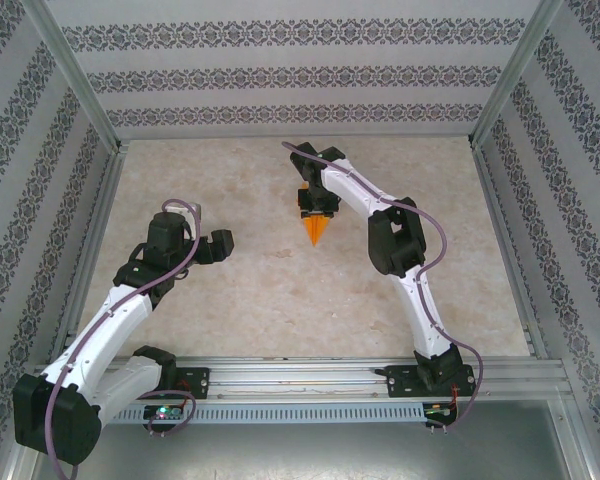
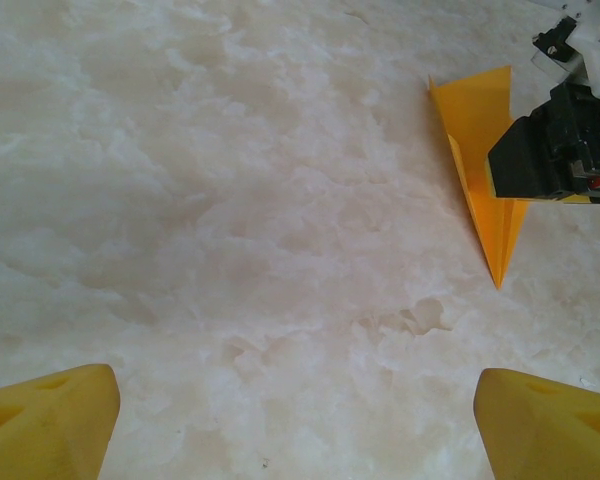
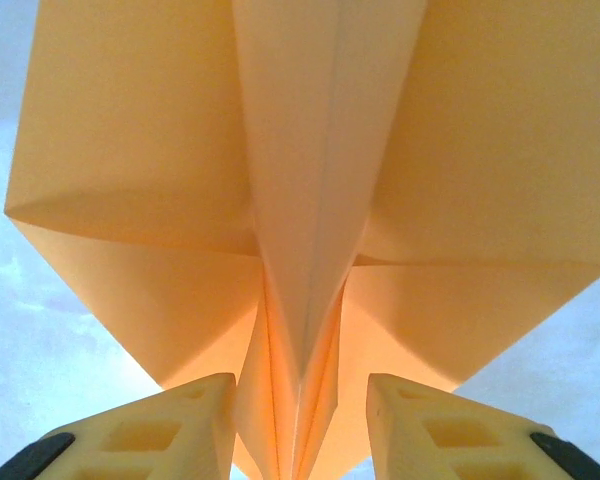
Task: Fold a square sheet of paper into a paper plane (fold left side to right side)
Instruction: Place the paper plane at the center of the table.
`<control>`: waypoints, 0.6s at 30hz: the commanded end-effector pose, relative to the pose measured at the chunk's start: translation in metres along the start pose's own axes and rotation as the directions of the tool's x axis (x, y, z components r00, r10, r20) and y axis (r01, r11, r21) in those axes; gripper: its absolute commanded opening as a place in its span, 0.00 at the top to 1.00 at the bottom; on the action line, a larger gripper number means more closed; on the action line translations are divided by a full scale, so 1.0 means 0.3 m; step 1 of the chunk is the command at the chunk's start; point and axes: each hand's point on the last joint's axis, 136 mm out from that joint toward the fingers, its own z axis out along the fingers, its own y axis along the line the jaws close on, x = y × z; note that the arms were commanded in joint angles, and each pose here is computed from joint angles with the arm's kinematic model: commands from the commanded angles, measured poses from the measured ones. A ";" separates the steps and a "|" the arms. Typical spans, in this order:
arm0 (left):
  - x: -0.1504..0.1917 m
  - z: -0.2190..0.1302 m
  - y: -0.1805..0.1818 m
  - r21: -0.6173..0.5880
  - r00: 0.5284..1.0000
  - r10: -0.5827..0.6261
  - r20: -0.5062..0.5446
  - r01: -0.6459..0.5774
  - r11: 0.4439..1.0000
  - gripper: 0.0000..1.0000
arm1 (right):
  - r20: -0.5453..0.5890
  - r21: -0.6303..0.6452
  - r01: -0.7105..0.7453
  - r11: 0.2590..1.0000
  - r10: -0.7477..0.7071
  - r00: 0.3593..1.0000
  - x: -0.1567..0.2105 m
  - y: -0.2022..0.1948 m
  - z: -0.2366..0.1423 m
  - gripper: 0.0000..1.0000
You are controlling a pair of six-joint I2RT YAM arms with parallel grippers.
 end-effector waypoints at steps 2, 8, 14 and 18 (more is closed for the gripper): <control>-0.038 -0.028 0.003 -0.006 1.000 -0.002 0.028 0.003 1.000 0.08 | 0.045 0.012 0.033 0.999 -0.033 0.998 0.020 -0.001 -0.128 0.60; -0.051 -0.035 0.009 -0.013 0.998 0.003 0.058 -0.002 1.000 0.07 | 0.095 0.019 0.085 0.996 -0.086 0.992 0.052 -0.014 -0.243 0.53; -0.064 -0.029 0.026 -0.029 0.996 -0.012 0.087 0.015 0.999 0.04 | 0.211 0.038 0.136 0.990 -0.141 0.967 0.095 -0.052 -0.393 0.44; -0.075 -0.026 0.051 -0.059 0.993 -0.038 0.115 0.045 0.997 0.03 | 0.294 0.086 0.158 0.984 -0.177 0.939 0.143 -0.120 -0.491 0.32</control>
